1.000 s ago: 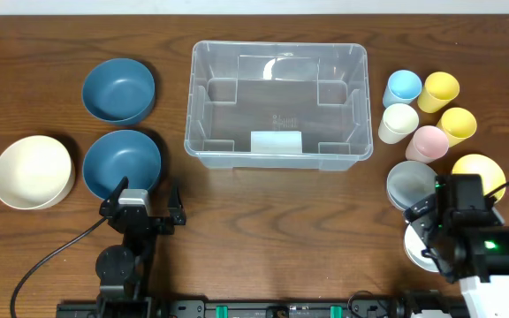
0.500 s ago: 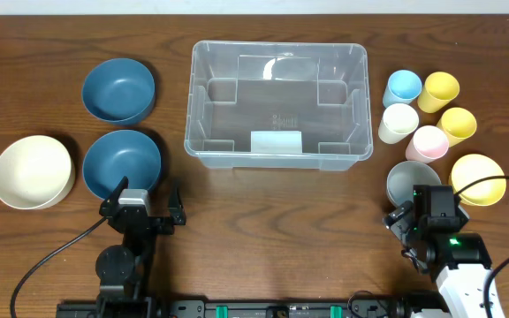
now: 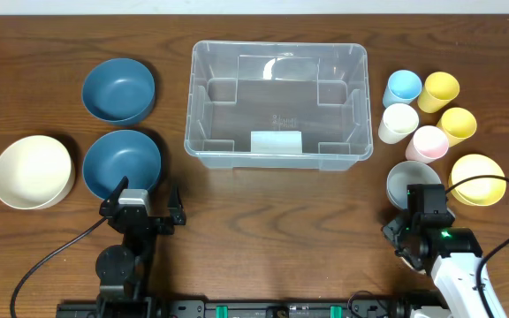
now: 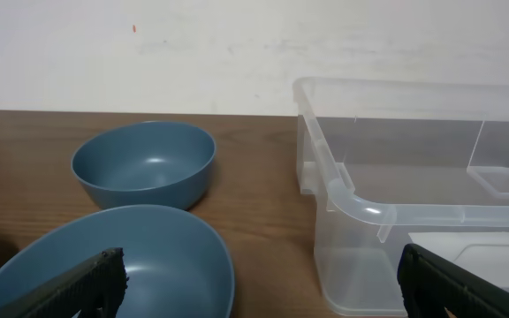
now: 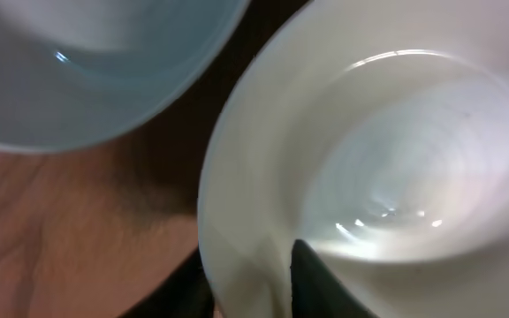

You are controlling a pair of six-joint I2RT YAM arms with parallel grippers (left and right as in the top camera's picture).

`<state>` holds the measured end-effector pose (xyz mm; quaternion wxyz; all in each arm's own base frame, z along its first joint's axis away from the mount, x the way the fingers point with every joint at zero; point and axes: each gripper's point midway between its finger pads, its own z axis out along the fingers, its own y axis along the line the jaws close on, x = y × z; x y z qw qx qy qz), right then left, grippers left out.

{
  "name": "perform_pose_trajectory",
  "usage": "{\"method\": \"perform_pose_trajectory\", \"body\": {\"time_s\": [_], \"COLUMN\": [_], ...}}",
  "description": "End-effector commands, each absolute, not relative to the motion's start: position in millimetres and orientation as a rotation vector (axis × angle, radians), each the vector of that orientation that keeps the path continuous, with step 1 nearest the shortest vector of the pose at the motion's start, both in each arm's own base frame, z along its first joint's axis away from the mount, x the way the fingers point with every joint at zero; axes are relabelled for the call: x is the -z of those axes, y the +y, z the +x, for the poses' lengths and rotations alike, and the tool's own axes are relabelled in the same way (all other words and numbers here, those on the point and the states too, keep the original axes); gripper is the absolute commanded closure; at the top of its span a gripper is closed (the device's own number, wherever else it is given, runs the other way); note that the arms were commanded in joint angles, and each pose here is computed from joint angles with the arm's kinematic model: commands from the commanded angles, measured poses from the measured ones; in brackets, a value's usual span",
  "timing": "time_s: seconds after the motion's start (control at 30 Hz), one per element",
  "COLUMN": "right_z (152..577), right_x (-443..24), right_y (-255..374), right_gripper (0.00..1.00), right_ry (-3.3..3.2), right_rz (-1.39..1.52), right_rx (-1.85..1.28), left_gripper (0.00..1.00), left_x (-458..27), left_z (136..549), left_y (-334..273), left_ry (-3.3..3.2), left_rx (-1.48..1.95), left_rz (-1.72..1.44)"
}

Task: Pack container
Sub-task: 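Move the right gripper to the white bowl and grasp its rim, then carry the white bowl into the clear container with the right gripper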

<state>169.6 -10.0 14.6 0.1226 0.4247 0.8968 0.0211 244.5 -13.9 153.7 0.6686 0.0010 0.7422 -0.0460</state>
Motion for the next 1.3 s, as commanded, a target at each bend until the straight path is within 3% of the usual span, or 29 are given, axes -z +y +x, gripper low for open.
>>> {"method": "perform_pose_trajectory", "body": {"time_s": [0.0,0.13,0.57,1.07,1.27], "right_z": [167,167,193,200,222], "right_x": [-12,-12,-53,-179,-243], "right_y": [-6,-4,3,4,21], "right_gripper": [0.83,0.99,0.99,0.99,0.99], "right_ry": [2.636,2.662,2.685,2.719,2.595], "right_rz": [1.245,1.194,0.975,0.593,0.348], "right_rx": [-0.086,-0.097,-0.168,-0.132,-0.198], "left_gripper": [0.02,0.02,0.02,0.02,0.02], "left_x": [-138,-138,-138,-138,-138], "left_z": [244,244,244,244,244], "left_y": [-15,-15,-15,-15,-15], "left_ry": [1.719,1.719,1.719,1.719,1.719], "left_rx": [0.103,0.103,0.103,0.103,0.103], "left_rz": [0.018,0.018,0.018,0.019,0.018]}}
